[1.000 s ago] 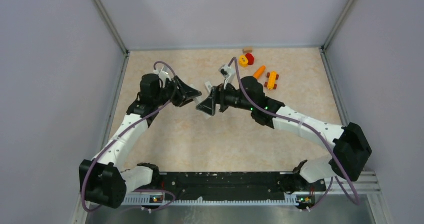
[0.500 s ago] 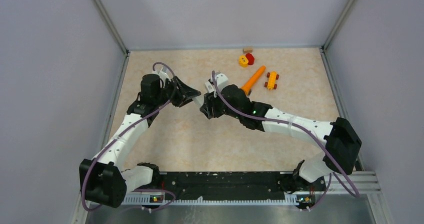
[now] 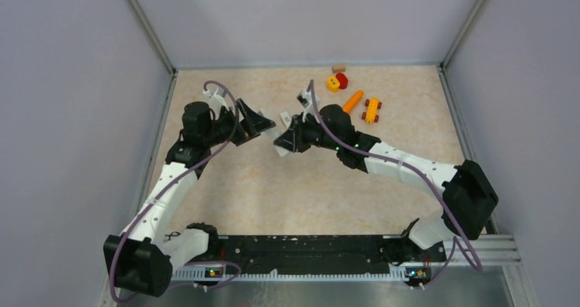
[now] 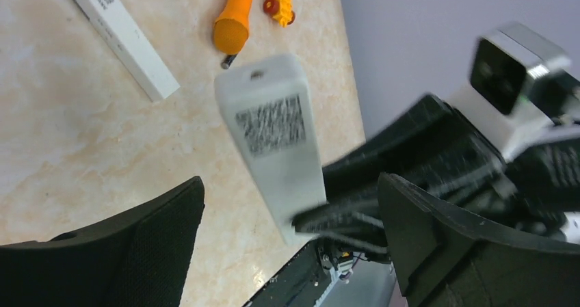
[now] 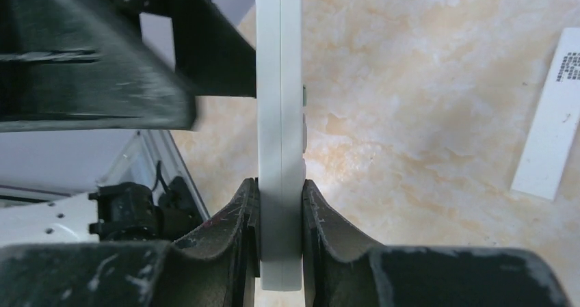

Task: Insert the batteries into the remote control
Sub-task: Adjust the remote control, then remove the battery cover from the remote control.

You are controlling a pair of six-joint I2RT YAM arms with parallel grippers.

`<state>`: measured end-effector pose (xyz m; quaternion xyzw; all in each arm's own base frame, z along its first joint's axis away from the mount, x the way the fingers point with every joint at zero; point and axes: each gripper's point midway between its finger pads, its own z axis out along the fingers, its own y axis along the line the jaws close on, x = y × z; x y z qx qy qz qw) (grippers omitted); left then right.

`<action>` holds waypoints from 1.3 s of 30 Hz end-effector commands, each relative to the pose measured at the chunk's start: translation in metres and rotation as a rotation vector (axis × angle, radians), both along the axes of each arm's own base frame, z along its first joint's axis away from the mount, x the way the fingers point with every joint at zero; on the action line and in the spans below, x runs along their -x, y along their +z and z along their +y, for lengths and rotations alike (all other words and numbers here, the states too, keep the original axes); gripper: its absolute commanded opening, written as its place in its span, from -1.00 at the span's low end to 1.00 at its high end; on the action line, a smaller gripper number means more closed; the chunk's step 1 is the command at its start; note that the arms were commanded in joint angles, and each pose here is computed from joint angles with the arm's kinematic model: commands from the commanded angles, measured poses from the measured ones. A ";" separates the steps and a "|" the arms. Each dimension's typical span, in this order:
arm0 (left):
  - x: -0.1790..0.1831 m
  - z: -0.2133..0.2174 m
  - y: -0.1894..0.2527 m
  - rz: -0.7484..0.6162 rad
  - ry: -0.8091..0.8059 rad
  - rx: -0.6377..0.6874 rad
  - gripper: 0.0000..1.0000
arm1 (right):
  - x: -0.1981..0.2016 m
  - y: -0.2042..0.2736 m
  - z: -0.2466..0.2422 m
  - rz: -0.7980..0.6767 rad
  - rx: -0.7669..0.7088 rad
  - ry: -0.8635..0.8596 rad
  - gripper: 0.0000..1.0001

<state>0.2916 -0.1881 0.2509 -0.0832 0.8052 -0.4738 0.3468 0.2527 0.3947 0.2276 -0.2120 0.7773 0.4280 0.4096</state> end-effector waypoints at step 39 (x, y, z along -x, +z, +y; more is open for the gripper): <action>0.071 -0.017 0.141 -0.406 -0.371 0.314 -1.00 | 0.029 0.120 -0.012 0.205 -0.528 0.338 0.17</action>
